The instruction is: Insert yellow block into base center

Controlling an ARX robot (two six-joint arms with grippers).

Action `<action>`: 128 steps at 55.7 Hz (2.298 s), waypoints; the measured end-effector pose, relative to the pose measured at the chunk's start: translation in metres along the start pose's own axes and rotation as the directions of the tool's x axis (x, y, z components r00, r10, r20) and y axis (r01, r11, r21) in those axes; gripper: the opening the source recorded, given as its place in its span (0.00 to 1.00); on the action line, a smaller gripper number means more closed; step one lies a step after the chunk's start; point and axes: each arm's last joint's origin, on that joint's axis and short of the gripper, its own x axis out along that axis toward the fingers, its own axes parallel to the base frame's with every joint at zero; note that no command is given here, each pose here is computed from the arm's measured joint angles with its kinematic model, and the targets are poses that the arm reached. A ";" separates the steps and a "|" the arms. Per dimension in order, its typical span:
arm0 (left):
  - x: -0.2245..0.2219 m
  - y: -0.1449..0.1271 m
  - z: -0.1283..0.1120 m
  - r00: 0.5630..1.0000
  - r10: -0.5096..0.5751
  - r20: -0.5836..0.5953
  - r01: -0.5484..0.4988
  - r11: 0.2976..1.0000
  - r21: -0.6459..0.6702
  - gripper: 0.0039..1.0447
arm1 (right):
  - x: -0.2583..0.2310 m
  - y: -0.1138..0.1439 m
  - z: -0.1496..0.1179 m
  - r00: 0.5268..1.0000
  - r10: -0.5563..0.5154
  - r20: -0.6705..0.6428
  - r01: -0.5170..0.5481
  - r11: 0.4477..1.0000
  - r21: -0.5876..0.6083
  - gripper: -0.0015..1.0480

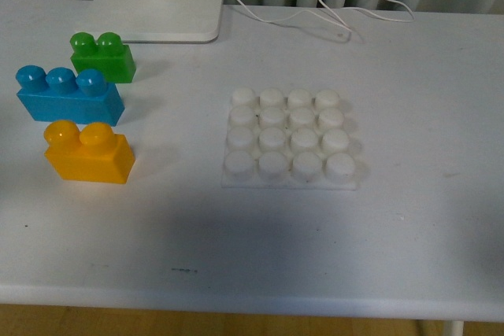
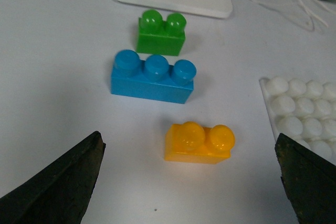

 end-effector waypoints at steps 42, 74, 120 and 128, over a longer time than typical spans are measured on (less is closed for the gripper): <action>0.077 -0.033 -0.015 0.956 0.090 -0.281 -0.068 0.994 0.085 0.94 | 0.000 0.000 0.000 1.000 0.000 0.000 0.000 1.000 0.000 0.91; 0.097 -0.036 -0.029 0.940 0.096 -0.328 -0.060 0.991 0.119 0.94 | 0.000 0.000 0.000 1.000 0.000 0.000 0.000 1.000 0.000 0.91; 0.101 -0.045 -0.032 0.941 0.078 -0.329 -0.034 0.990 0.137 0.63 | 0.000 0.000 0.000 1.000 0.000 0.000 0.000 1.000 0.000 0.91; 0.100 -0.044 -0.030 0.941 0.063 -0.333 -0.021 0.991 0.129 0.63 | 0.000 0.000 0.000 1.000 0.000 0.000 0.000 1.000 0.000 0.91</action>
